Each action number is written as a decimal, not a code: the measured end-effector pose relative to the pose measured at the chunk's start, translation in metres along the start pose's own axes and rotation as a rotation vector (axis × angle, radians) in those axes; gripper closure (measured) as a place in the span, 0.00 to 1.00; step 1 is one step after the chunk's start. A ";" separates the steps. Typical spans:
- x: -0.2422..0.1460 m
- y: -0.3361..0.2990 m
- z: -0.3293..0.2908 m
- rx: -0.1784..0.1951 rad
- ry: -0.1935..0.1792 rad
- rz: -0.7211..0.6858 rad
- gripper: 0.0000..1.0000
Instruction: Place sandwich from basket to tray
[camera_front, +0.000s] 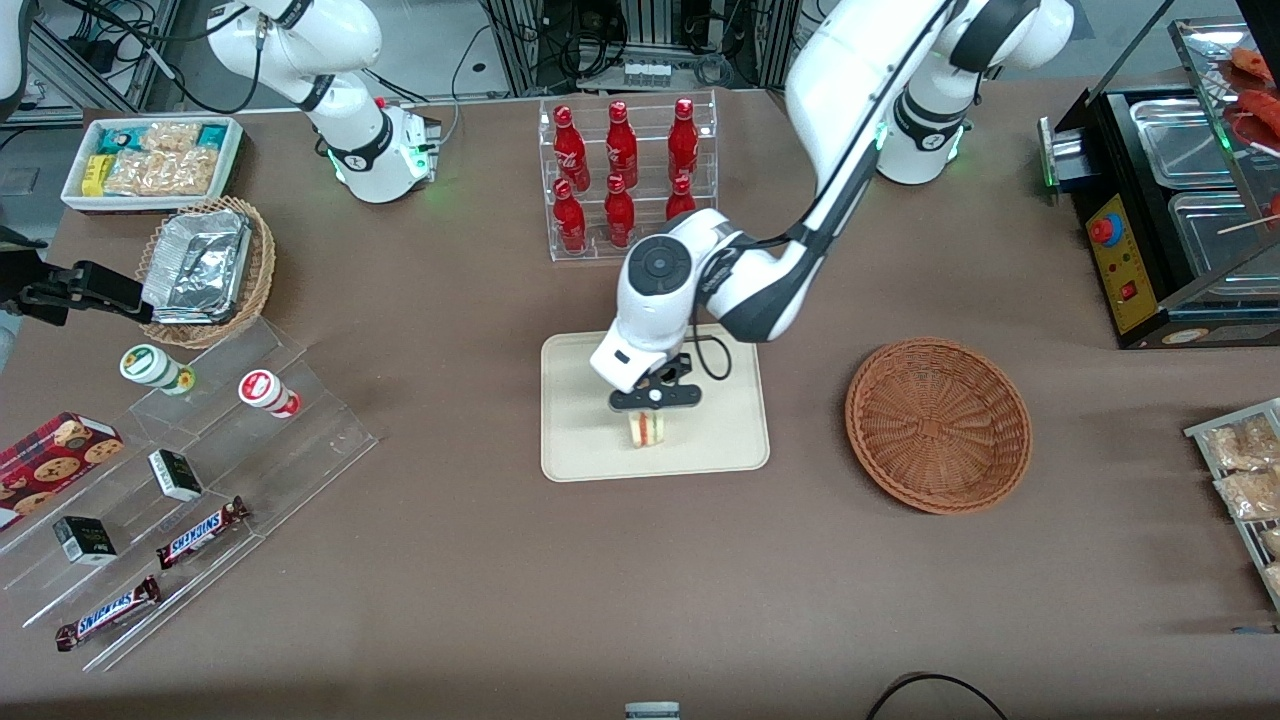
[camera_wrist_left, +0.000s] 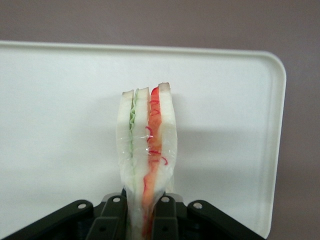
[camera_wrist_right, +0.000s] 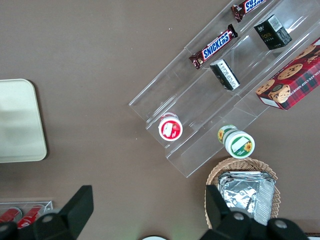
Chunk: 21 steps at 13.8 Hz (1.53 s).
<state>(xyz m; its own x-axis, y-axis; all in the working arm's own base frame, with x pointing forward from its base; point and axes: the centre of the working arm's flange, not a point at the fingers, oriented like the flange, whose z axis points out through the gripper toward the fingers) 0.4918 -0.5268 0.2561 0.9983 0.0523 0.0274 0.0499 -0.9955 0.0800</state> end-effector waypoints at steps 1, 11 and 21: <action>-0.005 0.003 0.009 0.018 0.008 0.023 0.82; -0.011 0.009 0.021 0.080 0.052 0.089 0.56; 0.067 -0.125 -0.248 0.102 -0.014 -0.220 0.00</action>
<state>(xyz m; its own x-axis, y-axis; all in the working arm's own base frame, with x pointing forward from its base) 0.5446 -0.3791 0.4947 0.9633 0.2684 0.0064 0.2684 -0.9631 -0.0187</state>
